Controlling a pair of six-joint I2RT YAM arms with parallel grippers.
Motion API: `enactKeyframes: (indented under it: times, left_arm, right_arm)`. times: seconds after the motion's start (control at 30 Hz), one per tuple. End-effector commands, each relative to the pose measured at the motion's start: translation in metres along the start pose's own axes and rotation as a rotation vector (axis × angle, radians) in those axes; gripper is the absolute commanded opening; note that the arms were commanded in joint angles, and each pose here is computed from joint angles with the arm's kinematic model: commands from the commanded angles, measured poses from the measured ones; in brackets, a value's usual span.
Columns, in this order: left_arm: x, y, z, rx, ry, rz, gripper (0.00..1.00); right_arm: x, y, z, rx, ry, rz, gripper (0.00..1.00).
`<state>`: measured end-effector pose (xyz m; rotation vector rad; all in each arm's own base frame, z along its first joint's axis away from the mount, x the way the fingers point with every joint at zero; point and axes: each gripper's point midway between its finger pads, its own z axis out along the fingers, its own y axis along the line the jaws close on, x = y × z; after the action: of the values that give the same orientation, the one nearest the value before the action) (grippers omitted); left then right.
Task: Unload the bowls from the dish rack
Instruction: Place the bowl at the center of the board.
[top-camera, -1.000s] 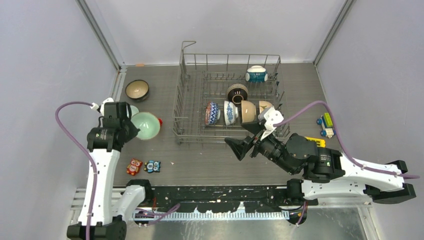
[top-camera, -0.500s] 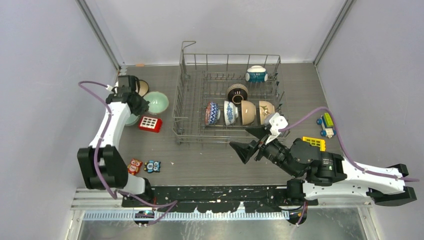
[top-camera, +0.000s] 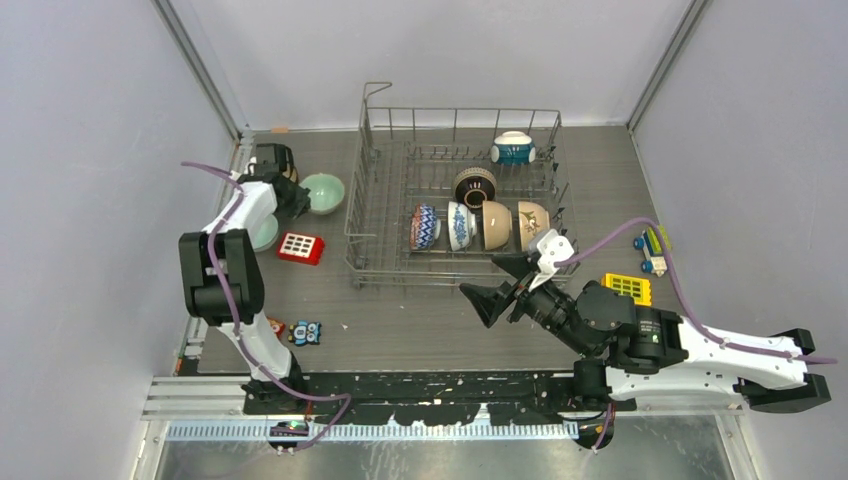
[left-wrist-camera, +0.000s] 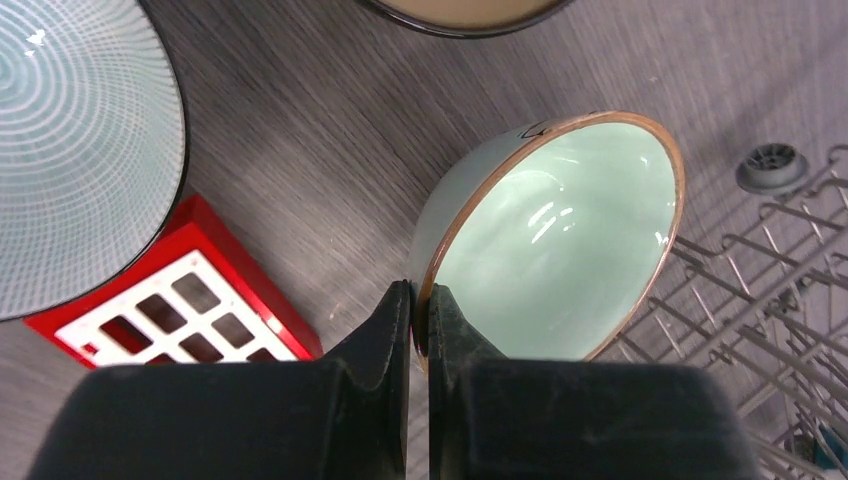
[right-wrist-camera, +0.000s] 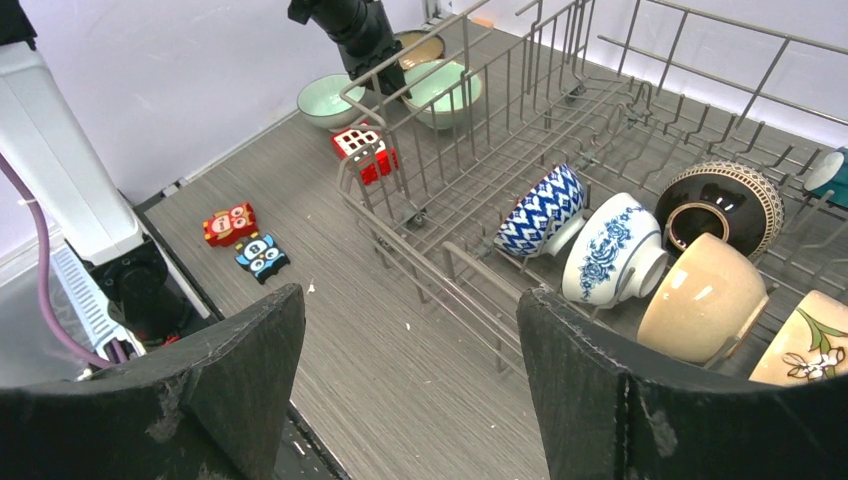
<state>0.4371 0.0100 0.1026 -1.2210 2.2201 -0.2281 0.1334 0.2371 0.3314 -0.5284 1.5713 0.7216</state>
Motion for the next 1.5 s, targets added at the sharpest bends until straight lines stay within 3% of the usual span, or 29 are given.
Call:
enactKeyframes:
  times: [0.0, 0.57, 0.87, 1.23, 1.47]
  left_arm:
    - [-0.037, -0.049, -0.002, 0.141, -0.104, -0.083, 0.0]
    - [-0.046, -0.067, 0.047, 0.138, -0.114, -0.133, 0.0]
    - [-0.043, -0.065, 0.054, 0.122, -0.099, -0.124, 0.0]
    - [-0.038, -0.068, 0.044, 0.15, -0.066, -0.093, 0.42]
    - [-0.048, -0.085, 0.003, 0.233, -0.085, -0.073, 0.62]
  right_arm:
    - [-0.007, -0.005, 0.004, 0.04, -0.041, 0.02, 0.82]
    - [0.01, 0.001, 0.016, 0.051, -0.009, 0.01, 0.82]
    - [0.012, 0.0, 0.017, 0.058, -0.004, 0.0, 0.82]
    - [0.007, -0.003, 0.014, 0.063, -0.012, -0.006, 0.81]
    - [0.002, -0.004, 0.01, 0.059, -0.02, 0.0, 0.82]
